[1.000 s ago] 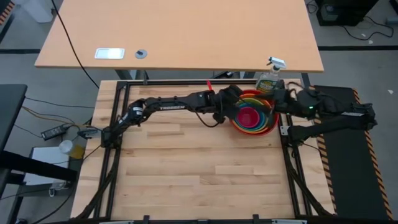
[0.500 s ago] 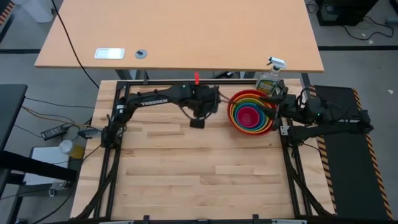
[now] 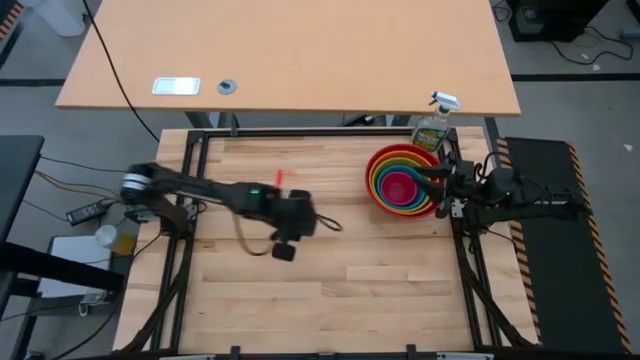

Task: Nest bowls inside each other by size order
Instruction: Return to Home Position

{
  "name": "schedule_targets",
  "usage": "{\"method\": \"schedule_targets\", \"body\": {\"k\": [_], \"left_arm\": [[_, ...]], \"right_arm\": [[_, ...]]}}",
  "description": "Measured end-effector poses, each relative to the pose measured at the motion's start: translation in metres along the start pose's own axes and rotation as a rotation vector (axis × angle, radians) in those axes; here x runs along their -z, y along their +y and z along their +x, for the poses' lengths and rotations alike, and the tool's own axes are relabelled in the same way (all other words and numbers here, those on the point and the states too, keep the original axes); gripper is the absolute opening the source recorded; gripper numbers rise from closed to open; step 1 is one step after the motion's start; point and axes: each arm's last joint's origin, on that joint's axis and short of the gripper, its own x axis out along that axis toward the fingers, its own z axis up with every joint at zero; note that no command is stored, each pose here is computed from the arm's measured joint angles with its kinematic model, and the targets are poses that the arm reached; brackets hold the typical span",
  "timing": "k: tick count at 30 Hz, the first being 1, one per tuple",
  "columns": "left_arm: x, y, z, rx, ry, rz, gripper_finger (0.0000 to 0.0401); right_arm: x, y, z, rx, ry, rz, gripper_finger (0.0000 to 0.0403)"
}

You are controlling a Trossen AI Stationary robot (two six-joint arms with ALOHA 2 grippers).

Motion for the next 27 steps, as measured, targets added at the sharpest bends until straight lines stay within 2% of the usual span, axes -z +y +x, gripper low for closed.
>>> {"method": "schedule_targets", "body": {"k": [5,13,18,27], "left_arm": [[0.044,-0.01,-0.027,0.001,-0.239,-0.127,0.0047],[0.109,-0.023,-0.046,-0.007,-0.547,-0.219,0.0047],[0.143,-0.029,-0.047,0.012,-0.705,-0.275,0.0047],[0.195,-0.041,-0.026,0.083,-0.989,-0.343,0.0047]], "right_arm": [[0.001,-0.001,-0.004,-0.023,-0.009,-0.005,0.0169],[0.003,-0.001,-0.006,-0.034,0.017,-0.033,0.0169],[0.015,-0.003,-0.004,-0.026,0.065,-0.035,0.0169],[0.046,-0.006,0.003,-0.01,0.099,-0.01,0.0169]]}}
